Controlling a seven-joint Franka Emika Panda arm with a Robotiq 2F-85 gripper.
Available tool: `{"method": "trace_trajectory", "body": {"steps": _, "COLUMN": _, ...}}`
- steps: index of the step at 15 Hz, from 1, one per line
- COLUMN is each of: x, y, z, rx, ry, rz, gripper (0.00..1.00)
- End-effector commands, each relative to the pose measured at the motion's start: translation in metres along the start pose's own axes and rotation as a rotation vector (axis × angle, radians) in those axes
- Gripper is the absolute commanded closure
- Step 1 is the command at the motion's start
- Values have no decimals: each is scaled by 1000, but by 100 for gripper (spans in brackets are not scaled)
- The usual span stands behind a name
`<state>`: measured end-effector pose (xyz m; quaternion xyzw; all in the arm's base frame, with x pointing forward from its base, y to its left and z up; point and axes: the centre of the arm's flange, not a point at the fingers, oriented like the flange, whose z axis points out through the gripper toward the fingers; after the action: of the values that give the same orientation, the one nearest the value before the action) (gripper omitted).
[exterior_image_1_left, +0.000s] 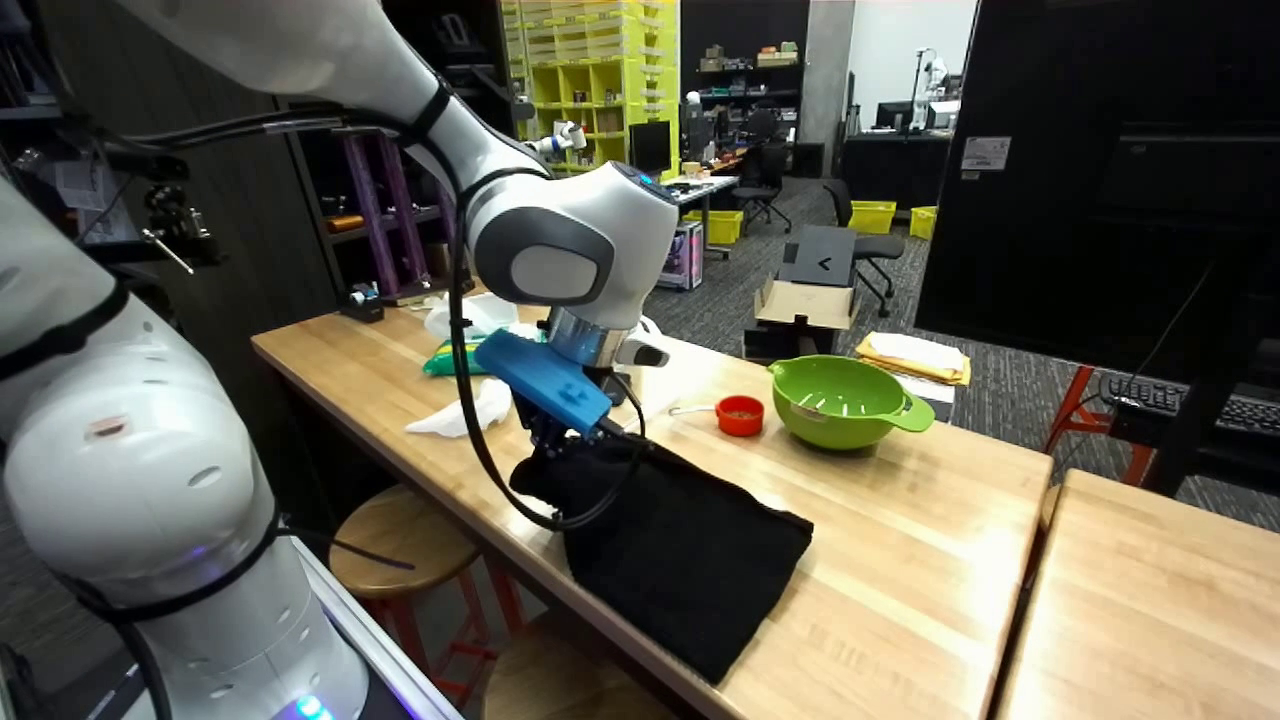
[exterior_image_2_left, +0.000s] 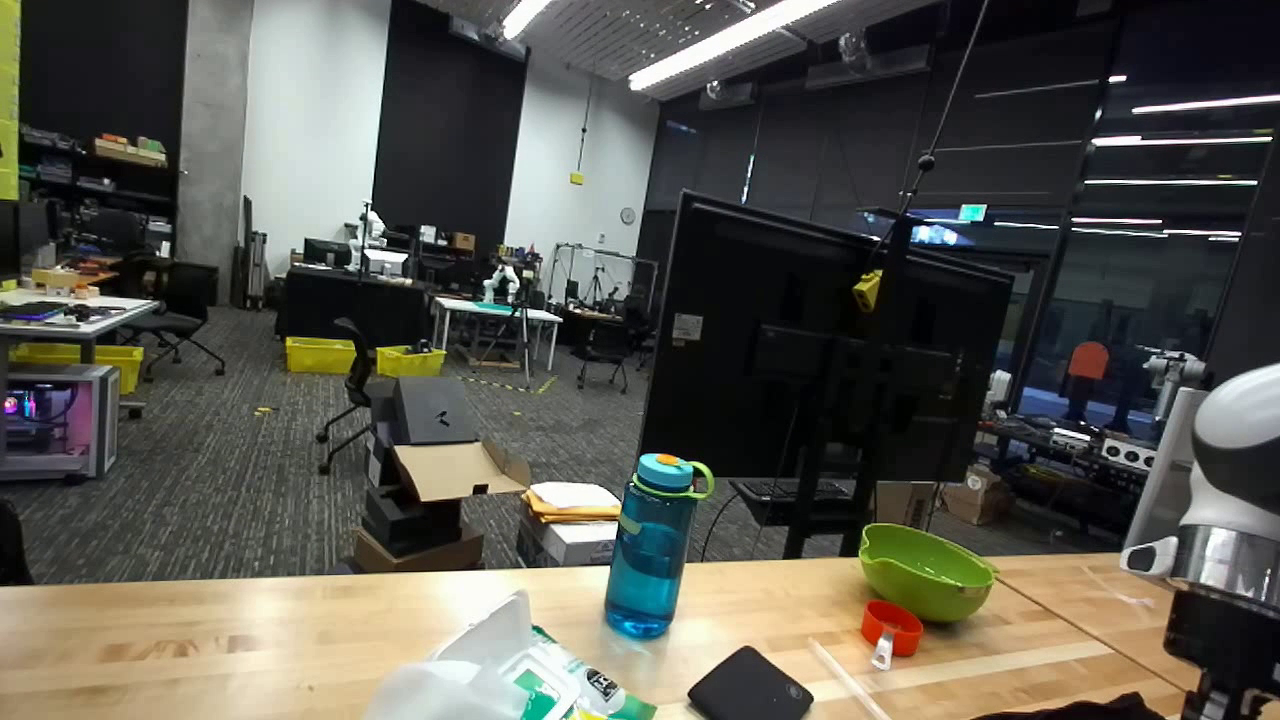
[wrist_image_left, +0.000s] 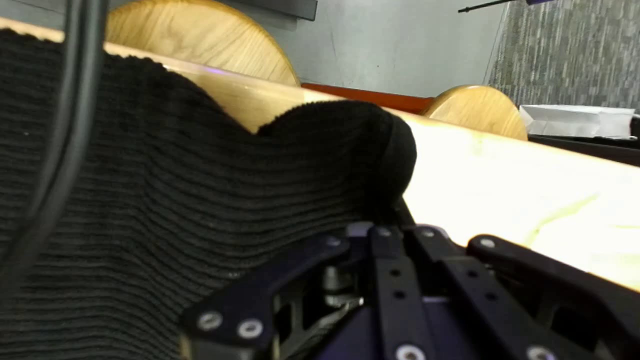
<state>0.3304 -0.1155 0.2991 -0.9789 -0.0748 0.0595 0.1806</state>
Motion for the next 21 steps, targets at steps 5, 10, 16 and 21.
{"method": "trace_trajectory", "body": {"steps": 5, "x": -5, "y": -34, "z": 11, "rx": -40, "ry": 24, "rz": 139, "gripper": 100}}
{"method": "trace_trajectory", "body": {"steps": 10, "x": 1, "y": -45, "z": 16, "rx": -55, "ry": 19, "rz": 212, "gripper": 100}}
{"method": "trace_trajectory", "body": {"steps": 16, "x": 2, "y": -50, "z": 17, "rx": -56, "ry": 7, "rz": 217, "gripper": 62}}
{"method": "trace_trajectory", "body": {"steps": 21, "x": 4, "y": -44, "z": 8, "rx": -56, "ry": 24, "rz": 204, "gripper": 29}}
